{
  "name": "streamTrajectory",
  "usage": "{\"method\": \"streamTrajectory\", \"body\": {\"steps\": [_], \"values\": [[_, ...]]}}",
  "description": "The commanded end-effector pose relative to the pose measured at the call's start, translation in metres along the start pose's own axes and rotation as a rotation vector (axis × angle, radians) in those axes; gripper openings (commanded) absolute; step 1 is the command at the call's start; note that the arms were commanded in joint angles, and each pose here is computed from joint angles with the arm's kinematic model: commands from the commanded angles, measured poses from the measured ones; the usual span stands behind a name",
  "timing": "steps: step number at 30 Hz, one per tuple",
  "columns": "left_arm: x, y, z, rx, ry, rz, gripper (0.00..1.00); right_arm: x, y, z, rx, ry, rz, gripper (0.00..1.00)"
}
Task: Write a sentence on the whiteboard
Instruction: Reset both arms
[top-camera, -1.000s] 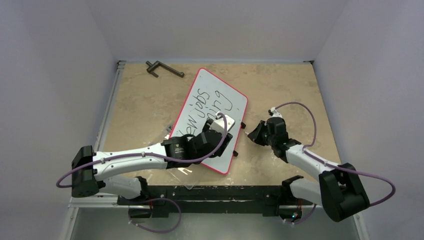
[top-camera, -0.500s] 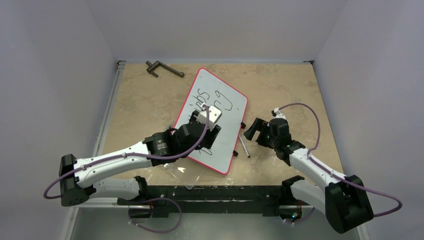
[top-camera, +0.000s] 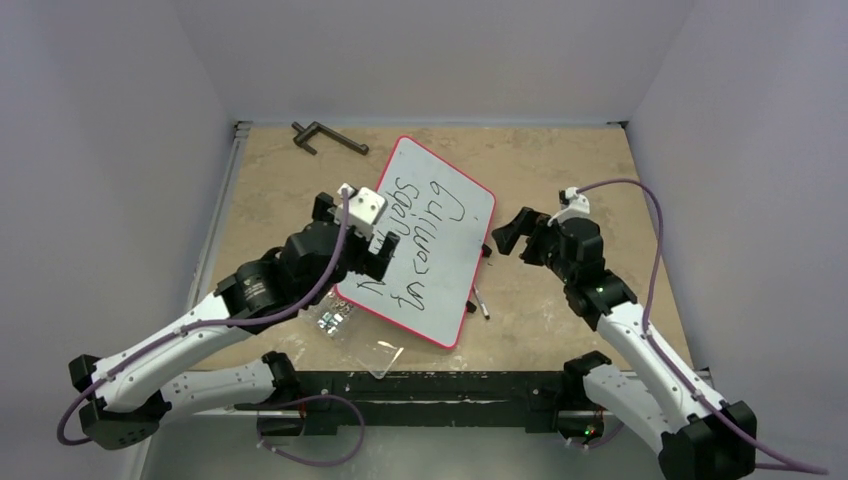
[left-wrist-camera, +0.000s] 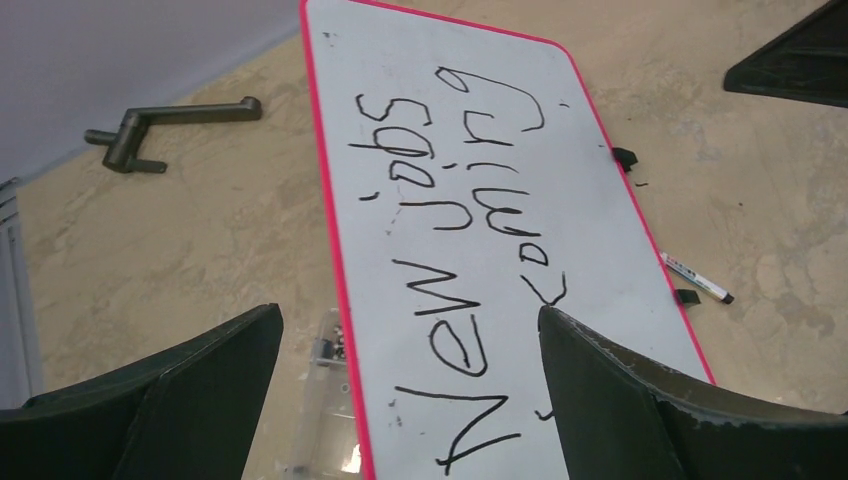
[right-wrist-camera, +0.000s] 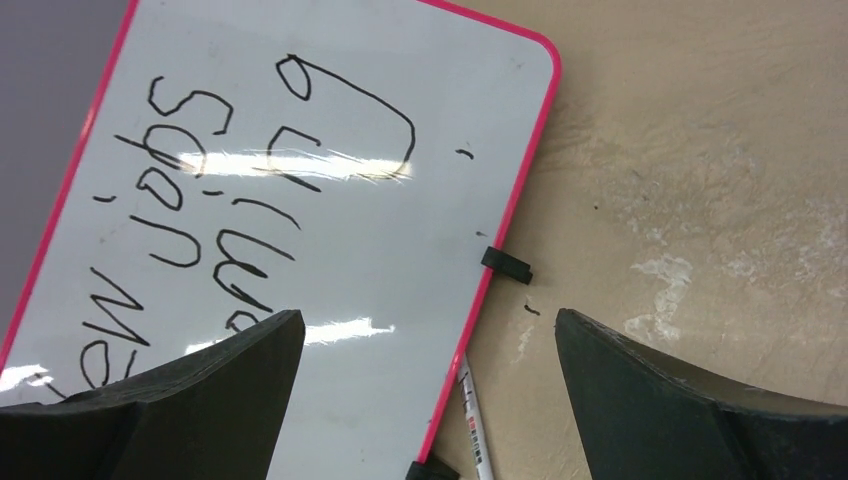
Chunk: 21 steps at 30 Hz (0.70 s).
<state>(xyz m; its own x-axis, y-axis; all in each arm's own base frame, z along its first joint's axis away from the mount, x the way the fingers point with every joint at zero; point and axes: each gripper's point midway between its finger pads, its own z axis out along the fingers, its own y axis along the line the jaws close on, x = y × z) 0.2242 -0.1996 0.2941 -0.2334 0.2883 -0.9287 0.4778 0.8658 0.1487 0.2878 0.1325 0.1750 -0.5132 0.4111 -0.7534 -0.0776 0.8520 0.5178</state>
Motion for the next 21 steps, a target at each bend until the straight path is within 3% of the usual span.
{"method": "streamTrajectory", "body": {"steps": [1,8,21], "values": [[-0.012,0.042,-0.013,-0.108,-0.044,0.034,1.0,-0.039,0.027,-0.023,-0.101,-0.139,-0.037,0.99],[0.005,0.082,-0.013,-0.211,-0.069,0.025,1.0,-0.054,0.045,-0.046,-0.193,-0.216,-0.056,0.99],[0.026,0.094,-0.013,-0.273,-0.087,-0.012,1.0,-0.054,0.042,-0.04,-0.193,-0.23,-0.056,0.98]]}}
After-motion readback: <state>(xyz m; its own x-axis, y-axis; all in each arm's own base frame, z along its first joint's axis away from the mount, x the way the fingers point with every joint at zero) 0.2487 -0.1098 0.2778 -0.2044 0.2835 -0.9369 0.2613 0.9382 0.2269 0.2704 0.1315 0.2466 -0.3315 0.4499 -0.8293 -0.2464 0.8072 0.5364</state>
